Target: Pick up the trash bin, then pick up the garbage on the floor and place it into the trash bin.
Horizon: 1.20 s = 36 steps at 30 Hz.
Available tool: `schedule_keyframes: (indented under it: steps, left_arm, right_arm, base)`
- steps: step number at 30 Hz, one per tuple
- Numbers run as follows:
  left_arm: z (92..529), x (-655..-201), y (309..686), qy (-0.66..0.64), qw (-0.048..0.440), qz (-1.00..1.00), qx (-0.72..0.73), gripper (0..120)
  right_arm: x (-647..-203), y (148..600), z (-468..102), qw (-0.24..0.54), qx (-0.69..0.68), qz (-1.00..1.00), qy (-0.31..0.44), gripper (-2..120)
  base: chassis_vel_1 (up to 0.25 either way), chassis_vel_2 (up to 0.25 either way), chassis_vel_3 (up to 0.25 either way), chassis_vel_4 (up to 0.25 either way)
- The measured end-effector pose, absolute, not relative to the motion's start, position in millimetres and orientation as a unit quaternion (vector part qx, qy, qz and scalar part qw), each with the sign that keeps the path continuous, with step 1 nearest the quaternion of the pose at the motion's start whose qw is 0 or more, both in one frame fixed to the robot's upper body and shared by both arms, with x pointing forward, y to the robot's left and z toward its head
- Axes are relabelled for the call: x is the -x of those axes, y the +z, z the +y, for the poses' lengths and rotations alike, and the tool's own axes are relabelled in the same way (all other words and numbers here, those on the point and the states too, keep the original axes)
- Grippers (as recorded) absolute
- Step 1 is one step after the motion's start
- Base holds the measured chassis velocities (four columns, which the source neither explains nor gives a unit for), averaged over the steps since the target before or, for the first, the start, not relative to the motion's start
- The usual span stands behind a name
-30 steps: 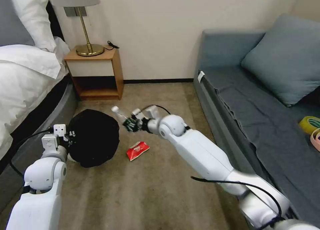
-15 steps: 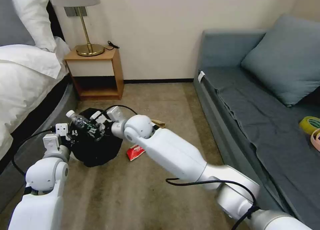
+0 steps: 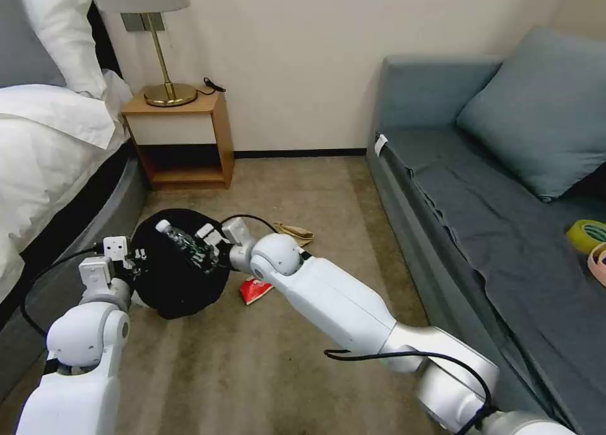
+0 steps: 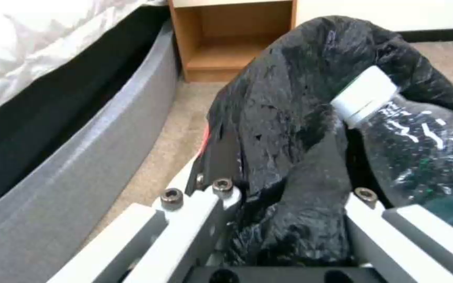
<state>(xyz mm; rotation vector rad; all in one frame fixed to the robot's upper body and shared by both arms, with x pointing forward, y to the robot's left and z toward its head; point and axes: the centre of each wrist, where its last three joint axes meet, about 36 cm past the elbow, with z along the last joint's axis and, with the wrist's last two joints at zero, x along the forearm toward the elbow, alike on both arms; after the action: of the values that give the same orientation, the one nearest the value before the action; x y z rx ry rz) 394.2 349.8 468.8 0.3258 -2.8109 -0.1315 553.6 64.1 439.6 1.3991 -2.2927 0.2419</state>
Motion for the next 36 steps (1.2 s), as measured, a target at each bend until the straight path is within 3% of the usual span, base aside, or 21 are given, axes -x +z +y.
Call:
schedule_keyframes:
  steps: [11,30,36]
  left_arm:
    - [340,-388,469,-0.033,0.153,-0.982,-0.107,5]
    - [340,-384,468,-0.025,0.156,-0.981,-0.113,5]
    - [344,-385,464,-0.025,0.159,-0.98,-0.119,5]
  right_arm:
    - [-553,432,74,0.222,-0.506,-0.828,0.099,19]
    - [-545,419,63,0.227,-0.49,-0.835,0.109,89]
    - [-541,410,55,0.23,-0.484,-0.838,0.103,100]
  base:
    - [0.0,0.0,0.0,0.0]
    - [0.0,0.0,0.0,0.0]
    - [0.0,0.0,0.0,0.0]
